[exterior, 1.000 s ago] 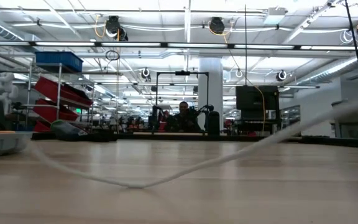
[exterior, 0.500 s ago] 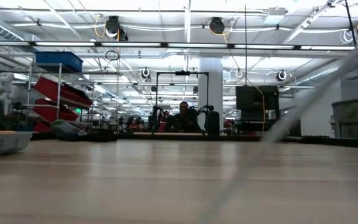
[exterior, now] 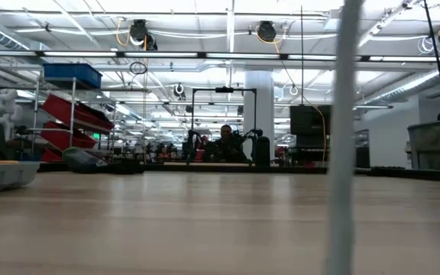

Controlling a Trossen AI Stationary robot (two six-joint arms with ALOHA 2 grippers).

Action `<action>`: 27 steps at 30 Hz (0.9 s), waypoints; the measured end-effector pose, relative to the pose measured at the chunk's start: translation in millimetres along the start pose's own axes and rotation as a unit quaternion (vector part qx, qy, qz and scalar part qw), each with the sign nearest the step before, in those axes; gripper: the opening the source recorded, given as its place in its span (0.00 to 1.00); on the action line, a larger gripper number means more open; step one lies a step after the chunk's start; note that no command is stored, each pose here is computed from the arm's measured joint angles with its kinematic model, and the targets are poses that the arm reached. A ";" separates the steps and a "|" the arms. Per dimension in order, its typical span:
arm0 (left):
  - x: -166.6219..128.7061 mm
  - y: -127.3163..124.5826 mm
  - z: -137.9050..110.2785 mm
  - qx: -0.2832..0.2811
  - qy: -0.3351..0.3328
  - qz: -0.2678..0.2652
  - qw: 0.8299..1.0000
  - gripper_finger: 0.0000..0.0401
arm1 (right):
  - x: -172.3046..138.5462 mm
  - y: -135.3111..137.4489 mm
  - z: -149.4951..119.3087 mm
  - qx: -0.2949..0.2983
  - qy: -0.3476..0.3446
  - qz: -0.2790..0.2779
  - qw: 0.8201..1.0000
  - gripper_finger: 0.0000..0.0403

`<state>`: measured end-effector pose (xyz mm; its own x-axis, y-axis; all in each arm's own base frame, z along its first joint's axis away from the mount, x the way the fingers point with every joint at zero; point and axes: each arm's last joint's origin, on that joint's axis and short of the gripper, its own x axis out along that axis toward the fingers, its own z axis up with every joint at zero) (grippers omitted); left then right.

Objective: Coil cords
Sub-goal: Coil the white cable wire into the spool

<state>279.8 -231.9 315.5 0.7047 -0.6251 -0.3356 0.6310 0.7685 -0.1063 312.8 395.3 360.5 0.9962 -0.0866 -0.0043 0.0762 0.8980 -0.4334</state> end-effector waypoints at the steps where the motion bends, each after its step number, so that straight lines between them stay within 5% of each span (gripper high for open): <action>1: 0.0 -0.2 0.1 0.000 -0.001 -0.002 1.000 0.02 | 3.8 -4.1 -0.3 -0.002 0.000 0.008 1.000 0.00; 12: 2.1 -0.6 -1.0 0.001 0.001 -0.011 1.000 0.02 | 30.0 -56.8 -4.7 0.011 0.044 0.091 0.995 0.00; 27: 12.9 -1.4 -1.2 0.032 -0.027 -0.035 0.999 0.02 | 30.4 -111.4 -2.5 -0.014 0.097 0.110 0.989 0.00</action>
<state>287.7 -240.9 310.1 0.6739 -0.6844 -0.2784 0.6974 0.7136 -0.0662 334.5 291.6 406.4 0.9618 0.0270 -0.2724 -0.1461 0.8921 -0.4276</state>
